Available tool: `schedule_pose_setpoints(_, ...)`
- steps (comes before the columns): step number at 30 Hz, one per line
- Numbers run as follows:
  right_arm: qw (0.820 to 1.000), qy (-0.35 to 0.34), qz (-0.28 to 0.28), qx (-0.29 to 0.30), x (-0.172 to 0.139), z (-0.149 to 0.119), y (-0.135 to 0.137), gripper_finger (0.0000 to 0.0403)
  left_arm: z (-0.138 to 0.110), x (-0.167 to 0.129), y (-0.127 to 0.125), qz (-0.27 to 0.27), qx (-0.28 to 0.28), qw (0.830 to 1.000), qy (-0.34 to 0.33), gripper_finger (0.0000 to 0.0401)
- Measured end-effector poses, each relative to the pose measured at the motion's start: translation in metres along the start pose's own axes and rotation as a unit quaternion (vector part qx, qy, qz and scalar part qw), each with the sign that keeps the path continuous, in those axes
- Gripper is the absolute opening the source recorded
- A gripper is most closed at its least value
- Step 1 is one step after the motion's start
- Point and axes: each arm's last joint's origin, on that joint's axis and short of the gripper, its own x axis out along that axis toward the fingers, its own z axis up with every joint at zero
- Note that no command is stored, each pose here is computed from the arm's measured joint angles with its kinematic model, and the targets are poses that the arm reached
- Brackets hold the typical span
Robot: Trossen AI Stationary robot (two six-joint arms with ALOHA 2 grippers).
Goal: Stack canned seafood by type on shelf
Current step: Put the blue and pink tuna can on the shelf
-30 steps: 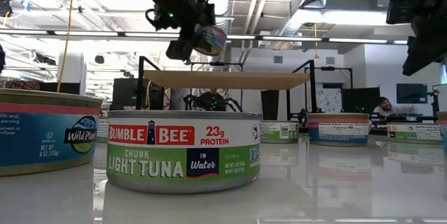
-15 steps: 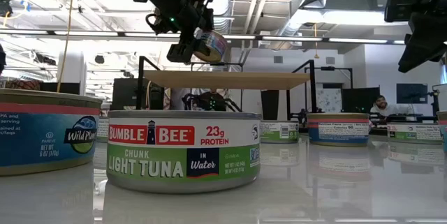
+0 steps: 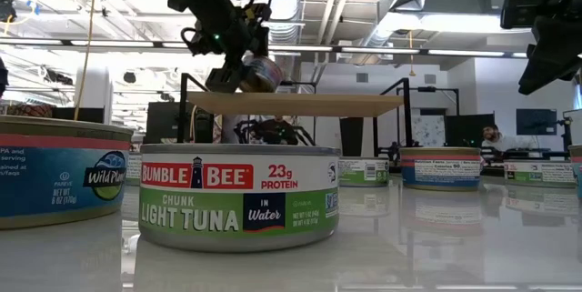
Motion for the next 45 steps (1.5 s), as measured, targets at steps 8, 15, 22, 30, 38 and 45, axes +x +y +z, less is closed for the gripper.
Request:
schedule_pose_setpoints(8,1.000,0.000,0.000,0.000,0.000,0.000,0.000,0.0098,0.000,0.000,0.000,0.000,0.011,1.000,0.000,0.0289)
schedule_pose_setpoints(15,1.000,-0.001,0.005,0.002,-0.007,0.003,0.000,0.0098,0.000,0.000,0.000,0.000,0.002,1.000,0.000,0.0299)
schedule_pose_setpoints(22,0.999,-0.038,0.028,0.008,-0.035,0.021,0.008,0.0098,-0.001,0.000,0.000,0.004,0.001,1.000,0.010,0.0299)
schedule_pose_setpoints(30,0.979,-0.188,0.043,-0.063,-0.049,0.050,0.021,0.0098,-0.001,0.000,0.000,0.004,0.006,1.000,0.011,0.0299)
schedule_pose_setpoints(38,0.949,-0.262,0.043,-0.170,-0.013,0.106,0.048,0.0073,0.000,0.000,0.000,0.004,0.008,1.000,0.010,0.0299)
schedule_pose_setpoints(45,0.954,-0.200,0.012,-0.224,0.039,0.169,0.054,0.0032,-0.001,0.000,0.000,0.004,0.006,1.000,0.011,0.0299)
